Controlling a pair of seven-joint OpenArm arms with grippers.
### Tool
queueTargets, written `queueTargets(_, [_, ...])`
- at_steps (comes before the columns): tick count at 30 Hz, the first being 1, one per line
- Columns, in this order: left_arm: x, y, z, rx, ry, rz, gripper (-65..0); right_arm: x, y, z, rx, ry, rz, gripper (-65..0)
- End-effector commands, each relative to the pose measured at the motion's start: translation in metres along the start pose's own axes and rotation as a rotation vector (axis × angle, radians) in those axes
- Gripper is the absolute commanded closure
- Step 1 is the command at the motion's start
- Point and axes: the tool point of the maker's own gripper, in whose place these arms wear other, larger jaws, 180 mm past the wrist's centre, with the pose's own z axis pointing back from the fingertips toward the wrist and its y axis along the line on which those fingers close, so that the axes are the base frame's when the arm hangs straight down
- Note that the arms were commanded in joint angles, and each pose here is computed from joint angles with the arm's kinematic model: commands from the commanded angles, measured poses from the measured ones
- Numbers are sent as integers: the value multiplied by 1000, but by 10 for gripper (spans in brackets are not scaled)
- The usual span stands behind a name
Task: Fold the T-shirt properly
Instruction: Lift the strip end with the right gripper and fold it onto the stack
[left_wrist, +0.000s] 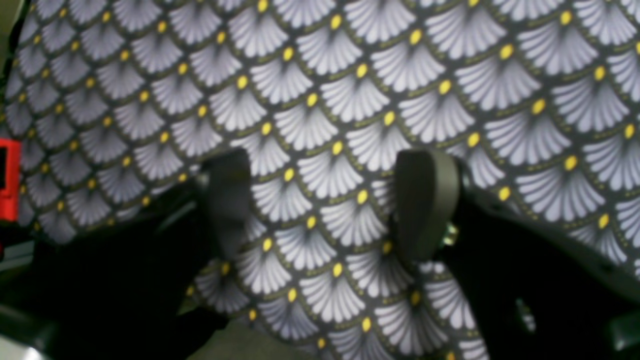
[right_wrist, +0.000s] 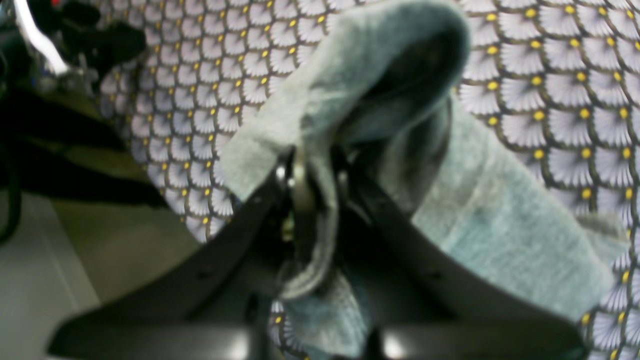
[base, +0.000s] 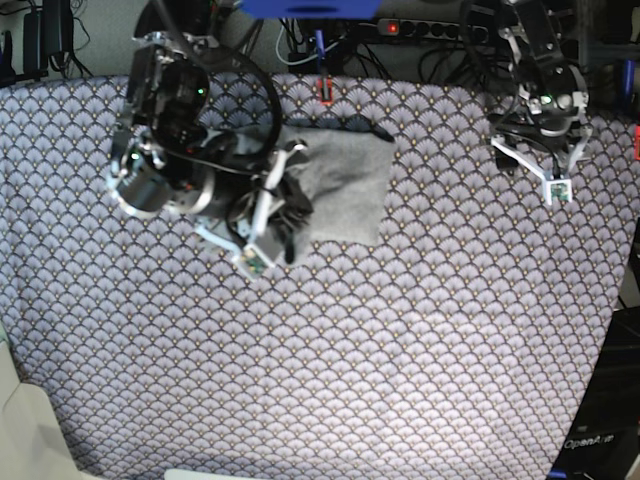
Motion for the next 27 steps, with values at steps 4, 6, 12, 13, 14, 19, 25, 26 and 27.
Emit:
queueTargets(4, [10,4,2,9,-36,-3,-445,24,23,-7,74,-63,55,0])
queueTargets(6, [10,4,2,9,-36,-3,-445,22,29,-14,101,-56,54,0])
queueTargets(12, [13,2,3,6,-42,-5,-445,20,45,-41,196,-45,41,0])
queueTargets(13, [13,2,3,6,-42,-5,-445,17,45,-45,205,-34,31,0])
queueTargets(14, [13,3,3,7,-42,-4,-445,18,44,-46,208,-36,27,0])
queueTargets(19, [10,3,1,5,-34,0,-445,27,40,-47,203,-51,39,0])
queueTargets(25, [10,3,1,6,-34,-1,-445,31,39,-46,198,-53,50,-22])
queueTargets(26, [11,3,1,5,-37,0,-445,30,39,-46,198,-51,51,-45])
queueTargets(27, [11,2,1,3,-37,0,-445,30,39,-47,200,-49,53,-80])
